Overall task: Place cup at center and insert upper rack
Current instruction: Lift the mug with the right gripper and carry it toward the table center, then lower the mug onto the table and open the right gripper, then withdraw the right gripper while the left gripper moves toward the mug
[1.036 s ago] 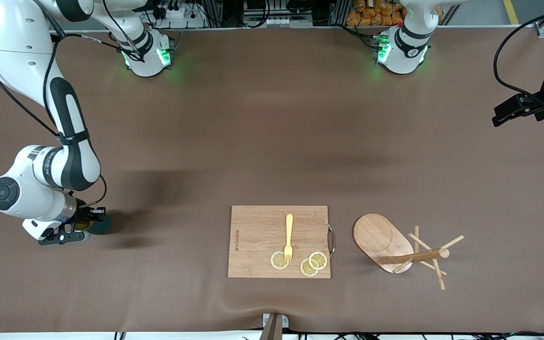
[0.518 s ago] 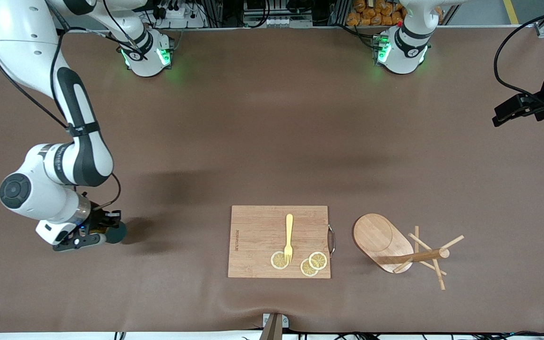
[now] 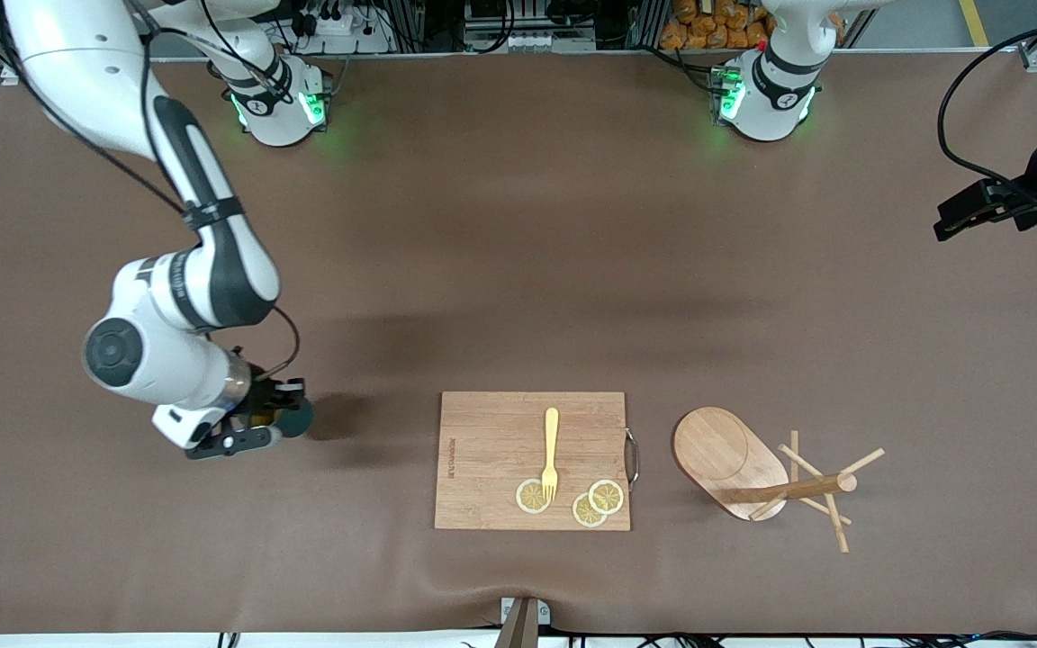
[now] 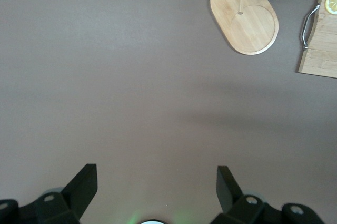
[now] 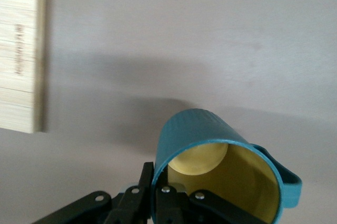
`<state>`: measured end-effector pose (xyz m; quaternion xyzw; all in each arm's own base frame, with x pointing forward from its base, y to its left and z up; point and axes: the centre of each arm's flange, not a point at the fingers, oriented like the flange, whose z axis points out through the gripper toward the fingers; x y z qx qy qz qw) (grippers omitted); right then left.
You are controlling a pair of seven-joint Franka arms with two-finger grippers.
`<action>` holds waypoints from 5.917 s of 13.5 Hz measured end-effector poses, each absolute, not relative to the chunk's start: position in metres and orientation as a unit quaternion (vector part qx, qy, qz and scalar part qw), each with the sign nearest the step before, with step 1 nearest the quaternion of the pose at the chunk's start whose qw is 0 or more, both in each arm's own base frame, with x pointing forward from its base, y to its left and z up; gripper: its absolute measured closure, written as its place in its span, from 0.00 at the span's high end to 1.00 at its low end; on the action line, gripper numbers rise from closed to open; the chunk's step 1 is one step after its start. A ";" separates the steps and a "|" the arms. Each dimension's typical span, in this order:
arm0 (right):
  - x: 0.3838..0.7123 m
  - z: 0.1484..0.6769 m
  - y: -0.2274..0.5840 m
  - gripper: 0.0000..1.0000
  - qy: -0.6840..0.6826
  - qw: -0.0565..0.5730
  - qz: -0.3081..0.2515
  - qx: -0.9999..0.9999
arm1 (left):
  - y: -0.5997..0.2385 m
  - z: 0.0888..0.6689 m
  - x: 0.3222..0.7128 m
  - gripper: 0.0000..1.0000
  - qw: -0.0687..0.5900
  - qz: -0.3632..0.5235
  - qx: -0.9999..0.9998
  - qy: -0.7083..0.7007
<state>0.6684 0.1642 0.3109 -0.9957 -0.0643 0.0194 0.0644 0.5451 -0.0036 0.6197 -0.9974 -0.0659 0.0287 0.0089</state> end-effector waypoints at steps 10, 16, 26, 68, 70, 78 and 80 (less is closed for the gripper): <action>0.548 0.320 0.411 0.04 0.057 0.043 0.057 -0.996 | -0.013 0.605 0.546 1.00 0.010 0.044 -0.997 -0.057; 0.459 0.318 0.507 0.04 0.040 0.031 0.065 -0.997 | -0.008 0.604 0.546 1.00 0.009 0.046 -0.998 -0.051; 0.367 0.258 0.587 0.04 0.062 0.034 0.054 -0.996 | 0.006 0.600 0.547 1.00 0.008 0.050 -0.997 -0.053; 0.547 0.510 0.298 1.00 0.010 0.044 0.057 -0.997 | -0.014 0.601 0.553 1.00 -0.013 0.040 -0.994 -0.099; 0.562 0.541 0.243 1.00 0.003 0.053 0.043 -0.998 | -0.024 0.603 0.552 1.00 -0.028 0.040 -0.991 -0.122; 0.593 0.571 0.050 1.00 -0.019 0.033 0.023 -0.999 | -0.133 0.617 0.533 1.00 -0.030 0.041 -0.965 -0.256; 0.595 0.573 0.039 1.00 -0.015 0.021 0.013 -1.000 | -0.174 0.621 0.521 1.00 -0.027 0.041 -0.955 -0.294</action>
